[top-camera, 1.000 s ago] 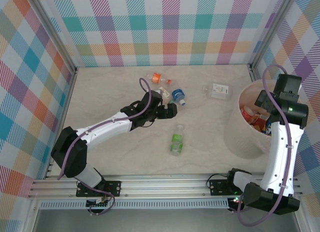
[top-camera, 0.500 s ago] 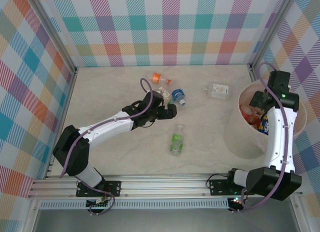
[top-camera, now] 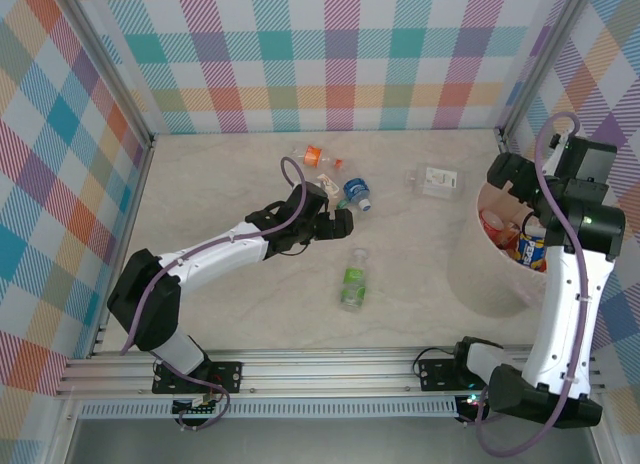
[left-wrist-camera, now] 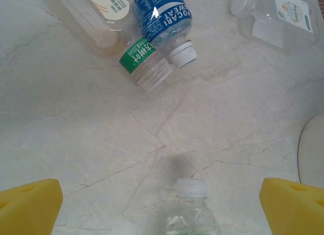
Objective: Put the plastic bottles in the bin
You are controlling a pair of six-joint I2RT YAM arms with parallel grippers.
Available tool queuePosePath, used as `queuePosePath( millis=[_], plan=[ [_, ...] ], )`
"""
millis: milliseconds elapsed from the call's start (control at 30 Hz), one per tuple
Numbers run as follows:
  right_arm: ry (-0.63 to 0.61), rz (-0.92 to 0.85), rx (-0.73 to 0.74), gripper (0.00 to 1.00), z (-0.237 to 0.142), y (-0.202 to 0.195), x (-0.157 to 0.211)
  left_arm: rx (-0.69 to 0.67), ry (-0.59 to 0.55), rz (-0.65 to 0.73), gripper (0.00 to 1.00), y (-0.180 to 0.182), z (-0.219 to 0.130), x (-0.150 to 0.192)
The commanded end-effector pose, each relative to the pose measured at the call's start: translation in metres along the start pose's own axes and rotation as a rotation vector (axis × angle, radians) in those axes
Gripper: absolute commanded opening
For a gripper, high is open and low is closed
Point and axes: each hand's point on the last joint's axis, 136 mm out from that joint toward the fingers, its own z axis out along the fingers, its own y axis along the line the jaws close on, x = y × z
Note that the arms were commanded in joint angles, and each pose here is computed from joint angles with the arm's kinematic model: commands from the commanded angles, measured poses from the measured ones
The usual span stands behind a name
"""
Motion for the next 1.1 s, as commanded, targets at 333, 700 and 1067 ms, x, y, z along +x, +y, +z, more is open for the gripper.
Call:
queuePosePath(
  millis=[333, 700, 1067],
  plan=[
    [0.242, -0.168, -0.542, 1.00, 0.004, 0.154, 0.076, -0.235, -0.055, -0.118, 1.00, 0.046, -0.014, -0.003],
    [0.420, -0.222, -0.316, 1.00, 0.069, 0.184, 0.189, -0.454, -0.107, -0.230, 1.00, 0.102, -0.036, 0.003],
    [0.634, -0.179, -0.150, 1.00, 0.099, 0.167, 0.326, -0.503, -0.113, -0.291, 1.00, 0.125, -0.043, 0.015]
  ],
)
